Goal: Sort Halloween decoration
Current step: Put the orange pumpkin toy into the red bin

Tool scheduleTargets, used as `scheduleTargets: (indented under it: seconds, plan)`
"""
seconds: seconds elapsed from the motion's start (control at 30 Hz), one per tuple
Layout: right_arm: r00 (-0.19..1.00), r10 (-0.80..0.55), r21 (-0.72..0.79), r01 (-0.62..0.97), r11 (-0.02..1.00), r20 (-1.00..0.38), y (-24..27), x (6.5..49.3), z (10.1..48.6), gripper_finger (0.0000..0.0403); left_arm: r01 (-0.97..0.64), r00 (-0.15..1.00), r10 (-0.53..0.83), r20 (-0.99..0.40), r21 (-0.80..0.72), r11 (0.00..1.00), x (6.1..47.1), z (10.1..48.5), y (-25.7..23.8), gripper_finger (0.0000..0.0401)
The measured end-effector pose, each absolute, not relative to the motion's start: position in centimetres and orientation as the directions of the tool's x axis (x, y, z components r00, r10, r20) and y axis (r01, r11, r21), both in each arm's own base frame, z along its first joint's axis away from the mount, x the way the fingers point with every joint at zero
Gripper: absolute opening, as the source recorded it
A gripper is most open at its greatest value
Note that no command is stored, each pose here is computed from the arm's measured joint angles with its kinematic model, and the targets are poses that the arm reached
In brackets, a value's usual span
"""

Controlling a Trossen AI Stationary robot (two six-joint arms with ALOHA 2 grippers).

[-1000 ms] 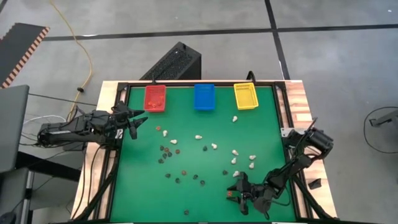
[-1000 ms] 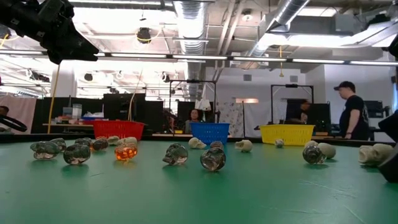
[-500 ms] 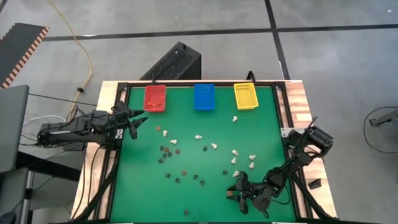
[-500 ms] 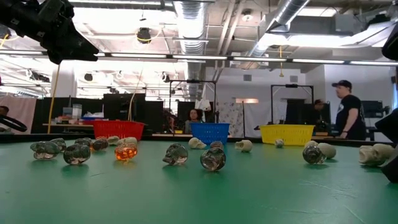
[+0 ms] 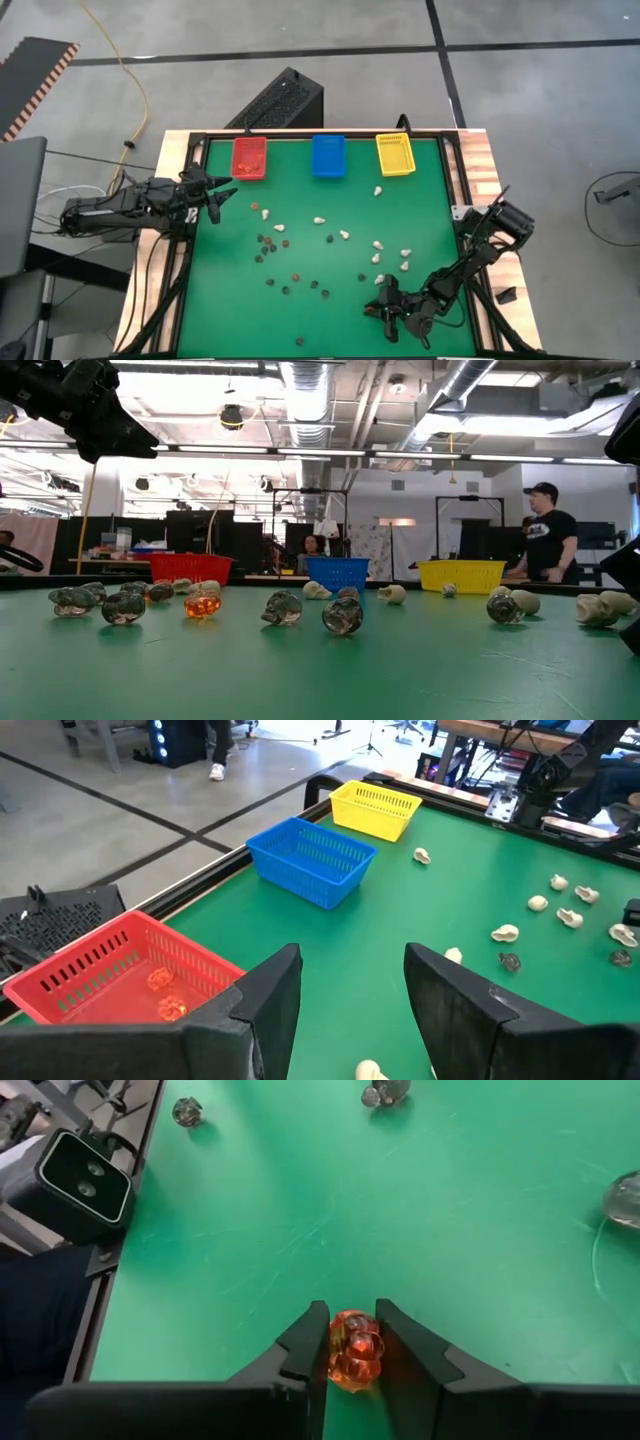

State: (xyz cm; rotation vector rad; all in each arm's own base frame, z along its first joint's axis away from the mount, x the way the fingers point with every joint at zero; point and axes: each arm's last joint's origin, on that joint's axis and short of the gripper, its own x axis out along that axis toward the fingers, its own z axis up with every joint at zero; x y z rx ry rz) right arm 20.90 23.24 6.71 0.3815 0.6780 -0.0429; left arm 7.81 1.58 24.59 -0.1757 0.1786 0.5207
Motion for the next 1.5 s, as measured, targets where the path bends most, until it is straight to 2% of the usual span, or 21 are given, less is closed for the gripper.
scheduleTargets:
  seconds: [0.23,0.43,0.87,1.27,1.5]
  plan:
    - [0.787,0.089,0.31,0.134,0.941,-0.611,23.3,22.5,7.6,0.0103,-0.507,0.853,0.477,-0.213,-0.121,0.853,7.8,24.6,1.6,0.0169]
    - [0.815,0.1,0.275,0.075,0.959,-0.571,22.3,23.7,10.5,0.0101,-0.507,0.853,0.477,-0.214,-0.121,0.853,7.8,24.6,1.6,0.0169]
    - [0.861,-0.009,0.121,0.082,0.989,-0.509,17.0,26.3,15.9,0.0101,-0.507,0.853,0.477,-0.214,-0.119,0.854,7.8,24.6,1.6,0.0169]
    - [0.855,-0.251,0.002,0.283,0.959,-0.453,9.0,30.4,16.3,0.0101,-0.507,0.853,0.477,-0.214,-0.118,0.854,7.8,24.6,1.6,0.0169]
    - [0.88,-0.34,-0.02,0.353,0.935,-0.331,5.0,32.6,17.2,0.0101,-0.507,0.853,0.477,-0.213,-0.118,0.854,7.8,24.6,1.6,0.0169]
